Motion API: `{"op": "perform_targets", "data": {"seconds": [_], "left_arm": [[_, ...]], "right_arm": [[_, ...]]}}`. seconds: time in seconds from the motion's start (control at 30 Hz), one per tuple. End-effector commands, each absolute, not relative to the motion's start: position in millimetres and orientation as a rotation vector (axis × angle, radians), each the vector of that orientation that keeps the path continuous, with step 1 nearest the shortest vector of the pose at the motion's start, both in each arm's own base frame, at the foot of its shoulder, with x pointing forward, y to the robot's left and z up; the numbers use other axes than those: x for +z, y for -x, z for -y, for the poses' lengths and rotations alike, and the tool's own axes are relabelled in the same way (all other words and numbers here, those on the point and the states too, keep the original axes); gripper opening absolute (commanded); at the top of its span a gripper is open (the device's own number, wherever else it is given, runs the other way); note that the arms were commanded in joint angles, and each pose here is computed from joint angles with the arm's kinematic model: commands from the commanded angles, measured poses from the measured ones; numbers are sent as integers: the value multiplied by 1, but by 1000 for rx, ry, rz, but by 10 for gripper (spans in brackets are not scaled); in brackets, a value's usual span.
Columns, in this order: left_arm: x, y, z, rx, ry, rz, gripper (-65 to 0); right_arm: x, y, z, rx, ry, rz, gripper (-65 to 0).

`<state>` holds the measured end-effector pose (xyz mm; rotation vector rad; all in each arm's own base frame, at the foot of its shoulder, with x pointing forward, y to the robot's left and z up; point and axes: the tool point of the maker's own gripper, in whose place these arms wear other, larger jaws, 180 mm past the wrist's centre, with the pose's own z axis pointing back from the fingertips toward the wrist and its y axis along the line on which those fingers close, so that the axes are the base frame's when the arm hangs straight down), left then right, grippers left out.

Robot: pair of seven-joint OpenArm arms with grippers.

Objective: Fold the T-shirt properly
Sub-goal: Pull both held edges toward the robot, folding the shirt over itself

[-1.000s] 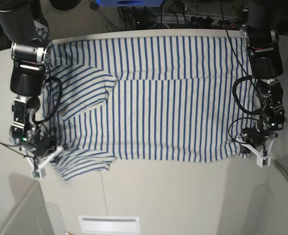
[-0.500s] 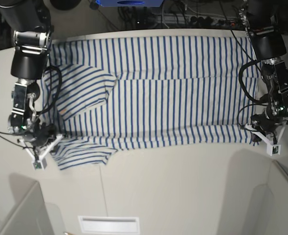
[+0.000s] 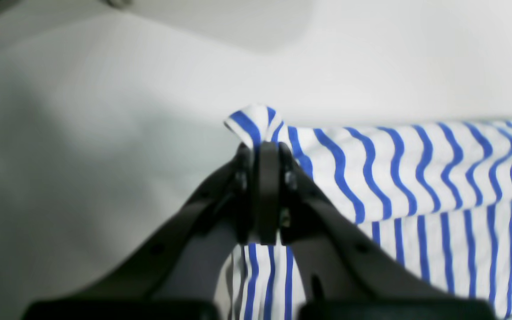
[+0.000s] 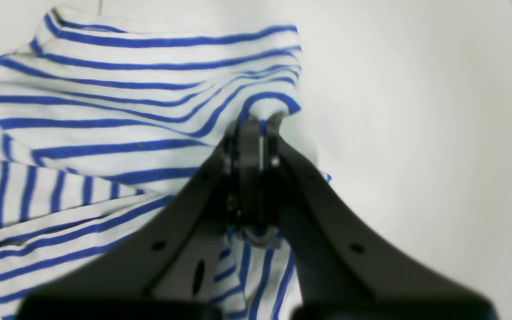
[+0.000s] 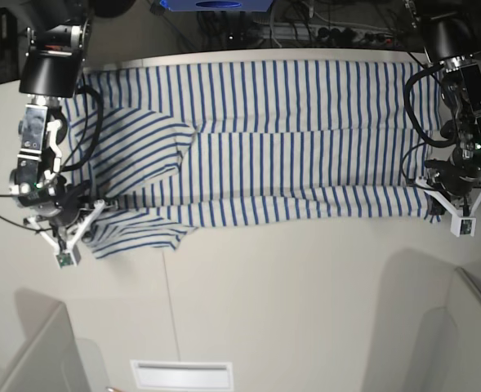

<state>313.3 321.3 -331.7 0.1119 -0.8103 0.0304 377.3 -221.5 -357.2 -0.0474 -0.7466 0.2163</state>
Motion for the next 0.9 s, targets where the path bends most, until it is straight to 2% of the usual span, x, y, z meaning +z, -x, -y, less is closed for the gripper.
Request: {"op": "perform_targets", "data": {"seconds": [0.0,0.2,0.4,0.6,0.87], "left_arm": [[-312,-320,-325,13,-141,868,-650],[-320,-306,-323,-3,-145,837,-650],[-311,-291,-332,13,-178,852,-650],[-312,-277,-334,13,-196,790,-650],[-315,-263,-336,1,-219,761,-650]], "right_arm": [[-336,-387,226,221,67,810,-650],[-335,-372,250,155,96,772,-650],[-335,-351,248,177,114,768,-650],[-340,-334,248,155,113,753,-650],[-349,-306,266,68,131,662,-650]]}}
